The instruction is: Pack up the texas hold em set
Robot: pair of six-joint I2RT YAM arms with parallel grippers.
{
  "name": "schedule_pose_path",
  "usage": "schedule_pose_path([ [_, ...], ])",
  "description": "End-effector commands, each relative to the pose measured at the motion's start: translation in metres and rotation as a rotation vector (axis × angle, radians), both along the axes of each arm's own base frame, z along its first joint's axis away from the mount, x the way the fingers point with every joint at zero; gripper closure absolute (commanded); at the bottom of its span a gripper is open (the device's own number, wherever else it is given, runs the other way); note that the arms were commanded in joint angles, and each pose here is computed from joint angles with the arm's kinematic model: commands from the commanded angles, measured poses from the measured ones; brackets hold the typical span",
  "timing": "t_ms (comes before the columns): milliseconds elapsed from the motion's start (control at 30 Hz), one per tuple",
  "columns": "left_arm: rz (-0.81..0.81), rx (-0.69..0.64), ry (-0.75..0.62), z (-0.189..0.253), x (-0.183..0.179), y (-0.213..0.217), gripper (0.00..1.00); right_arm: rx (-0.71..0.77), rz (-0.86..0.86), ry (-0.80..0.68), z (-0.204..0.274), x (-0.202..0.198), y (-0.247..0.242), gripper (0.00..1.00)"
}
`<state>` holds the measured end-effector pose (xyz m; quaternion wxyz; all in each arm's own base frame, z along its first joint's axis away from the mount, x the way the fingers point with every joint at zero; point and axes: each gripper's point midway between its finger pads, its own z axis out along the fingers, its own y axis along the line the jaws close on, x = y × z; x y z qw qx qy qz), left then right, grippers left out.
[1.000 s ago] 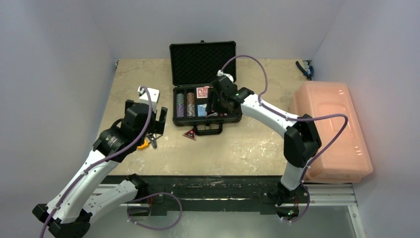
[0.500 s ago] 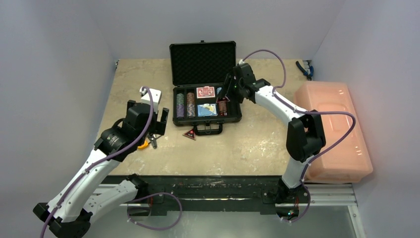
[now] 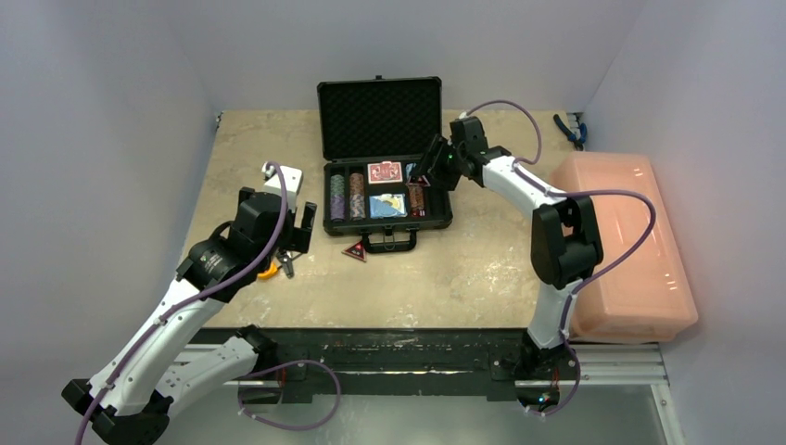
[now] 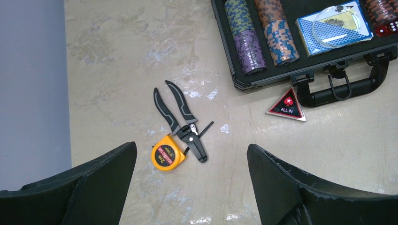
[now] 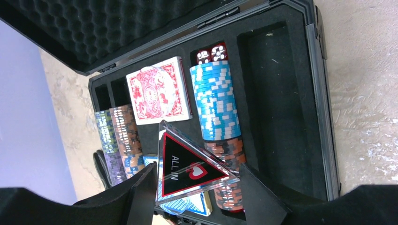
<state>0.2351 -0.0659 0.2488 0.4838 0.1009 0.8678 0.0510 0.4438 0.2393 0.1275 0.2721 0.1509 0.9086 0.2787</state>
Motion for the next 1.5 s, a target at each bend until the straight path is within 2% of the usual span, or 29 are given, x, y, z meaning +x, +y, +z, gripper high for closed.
schedule_pose_path([
  [0, -0.007, -0.025, -0.035, 0.008, 0.004, -0.003, 0.13, 0.095, -0.016, -0.023, 0.013, 0.013, 0.001, 0.46],
  [833, -0.016, -0.033, -0.042, 0.010, 0.003, -0.004, 0.13, 0.224, -0.199, 0.102, -0.023, 0.027, -0.027, 0.41],
  [1467, -0.021, -0.038, -0.043, 0.011, 0.002, -0.004, 0.13, 0.250, -0.341, 0.160, -0.040, 0.031, -0.043, 0.33],
])
